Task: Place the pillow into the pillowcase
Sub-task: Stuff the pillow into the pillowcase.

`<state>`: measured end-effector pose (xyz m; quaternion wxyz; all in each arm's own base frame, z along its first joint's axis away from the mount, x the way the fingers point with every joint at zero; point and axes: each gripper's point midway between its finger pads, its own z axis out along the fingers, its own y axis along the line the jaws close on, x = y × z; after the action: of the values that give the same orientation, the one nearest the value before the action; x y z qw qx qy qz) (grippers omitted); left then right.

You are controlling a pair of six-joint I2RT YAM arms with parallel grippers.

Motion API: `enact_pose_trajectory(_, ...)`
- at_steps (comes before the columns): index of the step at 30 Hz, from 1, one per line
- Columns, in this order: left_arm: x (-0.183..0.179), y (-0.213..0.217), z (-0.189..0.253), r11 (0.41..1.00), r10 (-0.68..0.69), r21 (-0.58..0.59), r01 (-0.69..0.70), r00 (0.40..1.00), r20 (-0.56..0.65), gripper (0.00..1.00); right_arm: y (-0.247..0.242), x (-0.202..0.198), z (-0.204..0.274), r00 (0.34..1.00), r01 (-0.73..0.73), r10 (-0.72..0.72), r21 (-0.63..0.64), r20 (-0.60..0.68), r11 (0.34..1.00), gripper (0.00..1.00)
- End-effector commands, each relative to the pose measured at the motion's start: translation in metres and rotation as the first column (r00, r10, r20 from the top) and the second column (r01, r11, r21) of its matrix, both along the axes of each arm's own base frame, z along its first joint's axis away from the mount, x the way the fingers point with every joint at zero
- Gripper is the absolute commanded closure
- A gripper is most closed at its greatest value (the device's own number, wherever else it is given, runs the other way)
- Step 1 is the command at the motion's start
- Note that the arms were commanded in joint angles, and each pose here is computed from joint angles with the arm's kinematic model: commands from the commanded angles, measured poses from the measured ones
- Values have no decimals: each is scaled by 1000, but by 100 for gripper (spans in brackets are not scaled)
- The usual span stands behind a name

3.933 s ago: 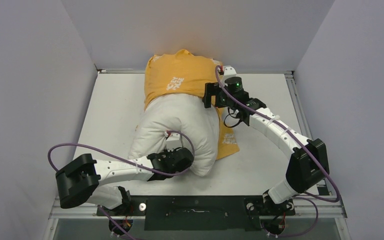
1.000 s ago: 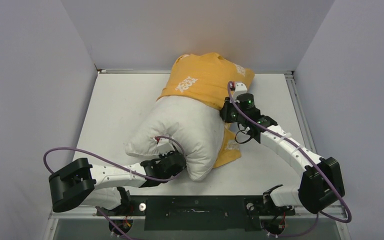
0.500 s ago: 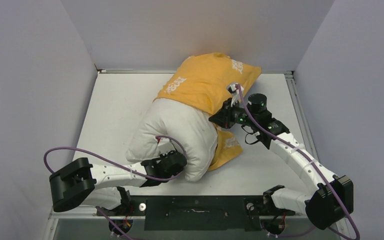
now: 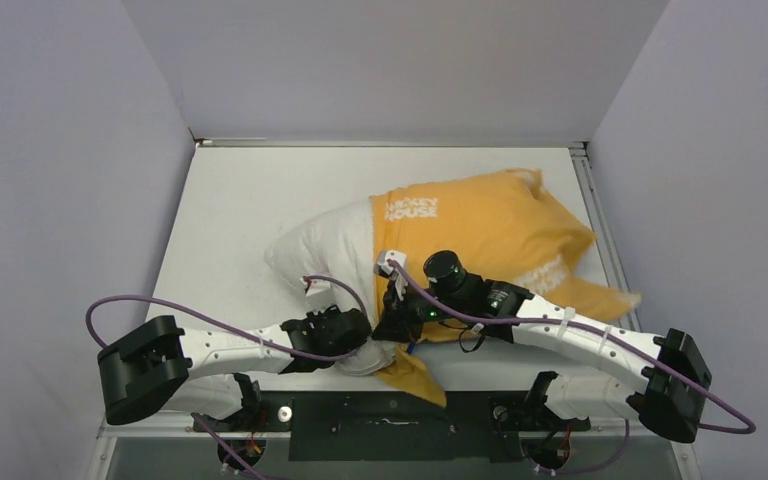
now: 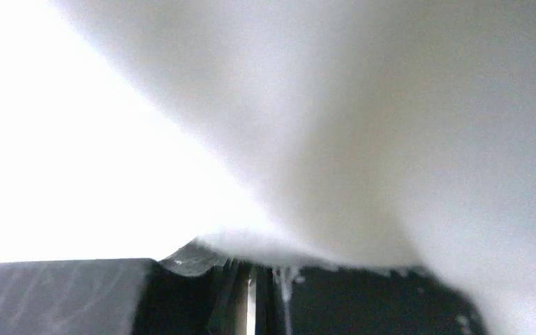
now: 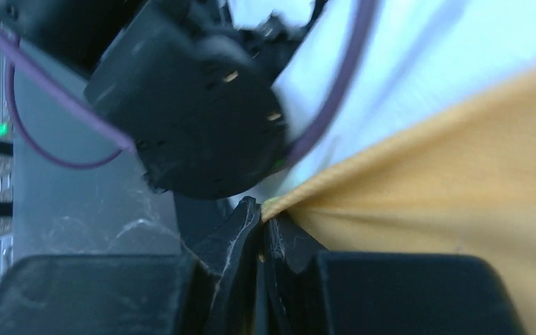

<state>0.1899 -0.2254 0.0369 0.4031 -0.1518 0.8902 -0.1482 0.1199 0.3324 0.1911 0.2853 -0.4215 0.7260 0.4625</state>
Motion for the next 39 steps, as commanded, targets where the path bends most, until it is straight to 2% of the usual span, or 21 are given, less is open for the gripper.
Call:
enact_pose_trajectory(1, 19, -59, 57, 959, 19, -284, 4, 997, 78, 100, 13, -76, 25, 960, -273, 276, 64, -54, 960, 95)
enact_pose_trajectory(4, 18, -54, 60, 956, 30, -293, -2, 996, 90, 100, 0, -30, 33, 999, -48, 48, 2, 22, 999, 95)
enact_pose_trajectory(5, 17, -52, 60, 956, 31, -295, -3, 995, 92, 100, -5, -16, 40, 998, 37, -37, 0, 57, 999, 91)
enact_pose_trajectory(7, 17, -49, 62, 954, 30, -301, 1, 995, 100, 100, -19, 12, 58, 969, 207, -205, 1, 138, 978, 70)
enact_pose_trajectory(8, 16, -48, 63, 953, 31, -304, 2, 994, 103, 100, -27, 23, 69, 946, 281, -280, 21, 166, 960, 56)
enact_pose_trajectory(9, 16, -48, 64, 952, 31, -305, 3, 994, 106, 100, -37, 34, 79, 913, 359, -358, 34, 193, 933, 47)
enact_pose_trajectory(11, 16, -48, 65, 952, 25, -306, 10, 994, 109, 100, -50, 46, 102, 862, 447, -454, 85, 227, 891, 35)
enact_pose_trajectory(13, 16, -48, 66, 953, 20, -304, 16, 993, 112, 100, -68, 62, 120, 787, 553, -563, 114, 254, 825, 28)
enact_pose_trajectory(17, 16, -51, 67, 952, 12, -305, 24, 993, 115, 100, -103, 94, 138, 602, 741, -731, 117, 321, 661, 25)
enact_pose_trajectory(22, 16, -56, 67, 953, -5, -301, 39, 994, 114, 100, -112, 124, 121, 466, 858, -773, -8, 430, 513, 24)
enact_pose_trajectory(28, 15, -56, 67, 952, -12, -302, 45, 994, 112, 100, -129, 148, 94, 324, 940, -789, -85, 522, 330, 24)
enact_pose_trajectory(31, 14, -56, 69, 950, -11, -308, 47, 993, 115, 100, -142, 159, 80, 279, 959, -790, -115, 545, 259, 31)
enact_pose_trajectory(34, 14, -56, 69, 948, -13, -314, 50, 993, 119, 100, -153, 166, 69, 248, 969, -785, -137, 568, 207, 35)
enact_pose_trajectory(36, 14, -57, 68, 949, -16, -312, 52, 993, 117, 100, -152, 168, 64, 260, 966, -781, -150, 568, 212, 44)
enact_pose_trajectory(37, 14, -58, 68, 948, -17, -313, 53, 993, 117, 100, -150, 169, 62, 276, 961, -782, -158, 559, 226, 52)
enact_pose_trajectory(39, 14, -58, 67, 949, -20, -311, 56, 993, 116, 100, -145, 170, 62, 305, 952, -787, -159, 535, 261, 80)
